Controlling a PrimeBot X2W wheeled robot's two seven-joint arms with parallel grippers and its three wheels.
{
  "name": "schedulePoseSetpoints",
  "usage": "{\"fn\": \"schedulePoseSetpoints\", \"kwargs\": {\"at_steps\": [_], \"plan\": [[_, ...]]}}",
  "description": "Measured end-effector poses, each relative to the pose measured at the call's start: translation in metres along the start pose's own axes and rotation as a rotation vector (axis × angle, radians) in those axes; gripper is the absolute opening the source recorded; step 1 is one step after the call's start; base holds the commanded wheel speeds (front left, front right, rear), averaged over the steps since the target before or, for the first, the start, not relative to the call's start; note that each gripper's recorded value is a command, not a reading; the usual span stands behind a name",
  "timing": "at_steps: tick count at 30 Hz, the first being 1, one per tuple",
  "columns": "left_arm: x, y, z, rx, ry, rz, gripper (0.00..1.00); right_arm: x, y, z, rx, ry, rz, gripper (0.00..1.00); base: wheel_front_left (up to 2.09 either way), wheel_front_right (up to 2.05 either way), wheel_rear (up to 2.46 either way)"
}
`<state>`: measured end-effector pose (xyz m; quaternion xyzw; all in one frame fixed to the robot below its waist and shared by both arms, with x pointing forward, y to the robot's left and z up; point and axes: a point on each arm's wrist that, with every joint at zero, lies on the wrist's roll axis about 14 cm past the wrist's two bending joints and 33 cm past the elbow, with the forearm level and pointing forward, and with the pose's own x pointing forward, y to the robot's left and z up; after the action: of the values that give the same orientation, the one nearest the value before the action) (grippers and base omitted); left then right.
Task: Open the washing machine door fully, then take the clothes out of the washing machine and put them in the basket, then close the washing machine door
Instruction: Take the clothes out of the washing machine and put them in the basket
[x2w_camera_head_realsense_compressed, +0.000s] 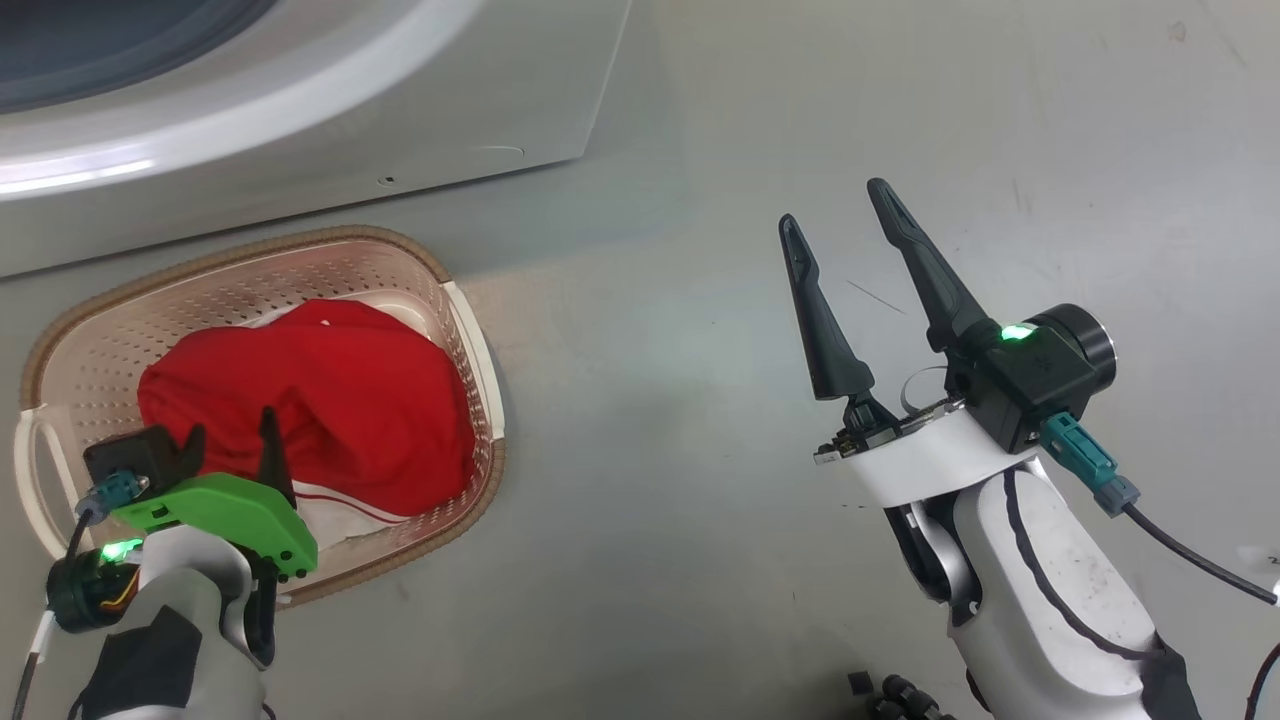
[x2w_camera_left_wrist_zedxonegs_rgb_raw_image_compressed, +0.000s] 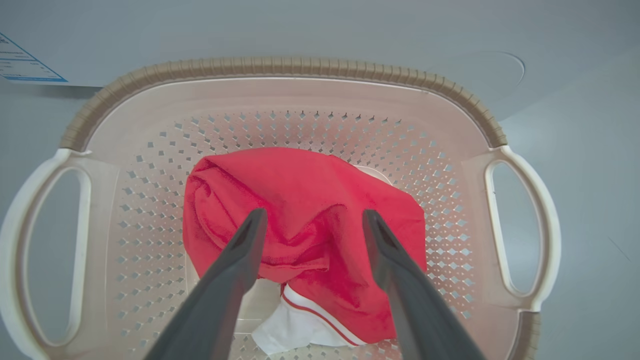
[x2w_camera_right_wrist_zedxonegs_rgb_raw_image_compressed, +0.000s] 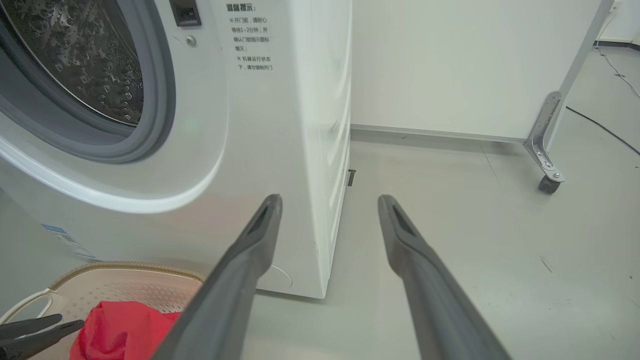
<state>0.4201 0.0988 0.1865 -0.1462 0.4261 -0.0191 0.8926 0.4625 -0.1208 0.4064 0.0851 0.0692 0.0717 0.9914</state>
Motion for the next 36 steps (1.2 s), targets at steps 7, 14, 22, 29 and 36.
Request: {"fn": "schedulePoseSetpoints", "kwargs": {"at_steps": [7,14,22,29,36], "plan": [[-0.018,-0.012,0.019,0.081,-0.065,-0.043,1.00,-0.004,0.005,0.014,-0.007,-0.026,0.012,1.00,0.00,0.00,0.00],[-0.043,-0.026,0.051,0.083,-0.181,-0.082,1.00,-0.014,0.007,0.022,-0.012,-0.034,0.012,1.00,0.00,0.00,0.00],[-0.092,-0.041,0.132,0.078,-0.461,-0.132,1.00,-0.033,0.020,0.032,-0.002,-0.049,0.035,1.00,0.00,0.00,0.00],[-0.141,-0.048,0.174,0.102,-0.648,-0.156,1.00,-0.046,0.032,0.045,0.001,-0.080,0.065,1.00,0.00,0.00,0.00],[-0.183,-0.058,0.193,0.162,-0.771,-0.178,1.00,-0.060,0.039,0.055,0.000,-0.105,0.079,1.00,0.00,0.00,0.00]]}}
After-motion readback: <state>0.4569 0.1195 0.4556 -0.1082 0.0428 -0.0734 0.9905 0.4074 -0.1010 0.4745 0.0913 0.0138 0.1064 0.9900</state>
